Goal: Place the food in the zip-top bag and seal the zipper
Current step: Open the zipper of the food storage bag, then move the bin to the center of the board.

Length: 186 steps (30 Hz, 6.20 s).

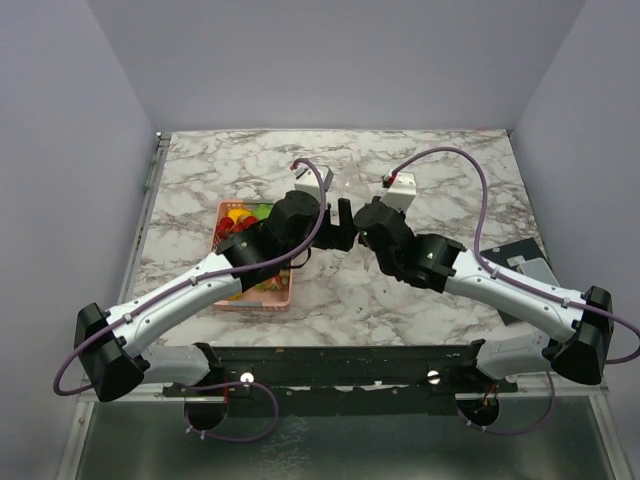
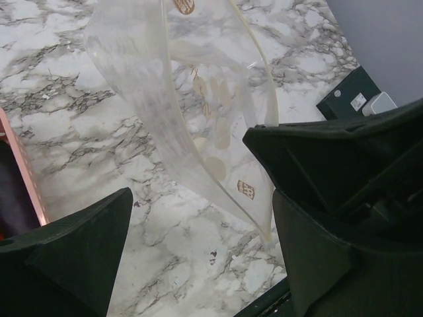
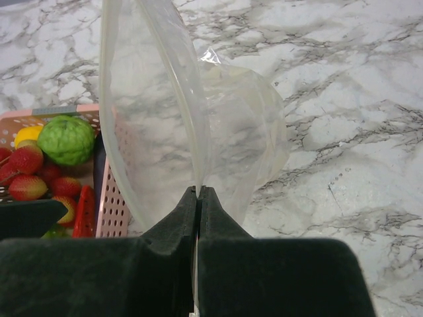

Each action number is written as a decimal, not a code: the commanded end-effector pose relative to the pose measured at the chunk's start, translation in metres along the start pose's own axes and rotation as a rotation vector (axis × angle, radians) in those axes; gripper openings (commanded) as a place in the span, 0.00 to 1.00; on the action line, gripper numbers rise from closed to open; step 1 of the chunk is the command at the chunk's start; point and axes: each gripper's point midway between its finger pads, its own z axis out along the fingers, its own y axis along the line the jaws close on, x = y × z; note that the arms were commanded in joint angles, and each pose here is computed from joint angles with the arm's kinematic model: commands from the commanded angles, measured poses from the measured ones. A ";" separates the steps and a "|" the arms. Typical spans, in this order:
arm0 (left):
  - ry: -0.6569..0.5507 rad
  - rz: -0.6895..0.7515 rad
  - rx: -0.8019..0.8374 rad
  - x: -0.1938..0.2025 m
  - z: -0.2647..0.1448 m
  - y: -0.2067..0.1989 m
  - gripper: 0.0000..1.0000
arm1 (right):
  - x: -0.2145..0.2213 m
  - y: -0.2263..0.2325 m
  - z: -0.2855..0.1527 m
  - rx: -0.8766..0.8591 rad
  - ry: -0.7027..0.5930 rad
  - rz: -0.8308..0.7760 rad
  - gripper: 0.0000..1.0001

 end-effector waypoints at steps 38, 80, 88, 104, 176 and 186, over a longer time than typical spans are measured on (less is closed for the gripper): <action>0.021 0.011 -0.175 0.018 0.037 0.022 0.01 | 0.004 -0.038 -0.027 0.067 -0.045 0.051 0.01; -0.055 0.234 -0.388 -0.060 -0.081 0.065 0.00 | 0.015 -0.124 -0.069 0.266 0.045 -0.051 0.01; -0.079 0.223 -0.331 -0.076 -0.088 0.050 0.00 | -0.009 -0.072 -0.070 0.038 0.042 0.010 0.03; -0.215 0.261 -0.463 -0.135 -0.113 0.058 0.00 | -0.067 0.019 -0.086 -0.305 0.003 0.045 0.35; -0.357 0.326 -1.101 -0.128 -0.248 0.169 0.00 | 0.168 0.139 0.086 -0.130 0.458 -0.085 0.52; -0.330 0.339 -1.088 -0.120 -0.242 0.170 0.00 | 0.178 0.130 0.094 -0.106 0.481 -0.088 0.24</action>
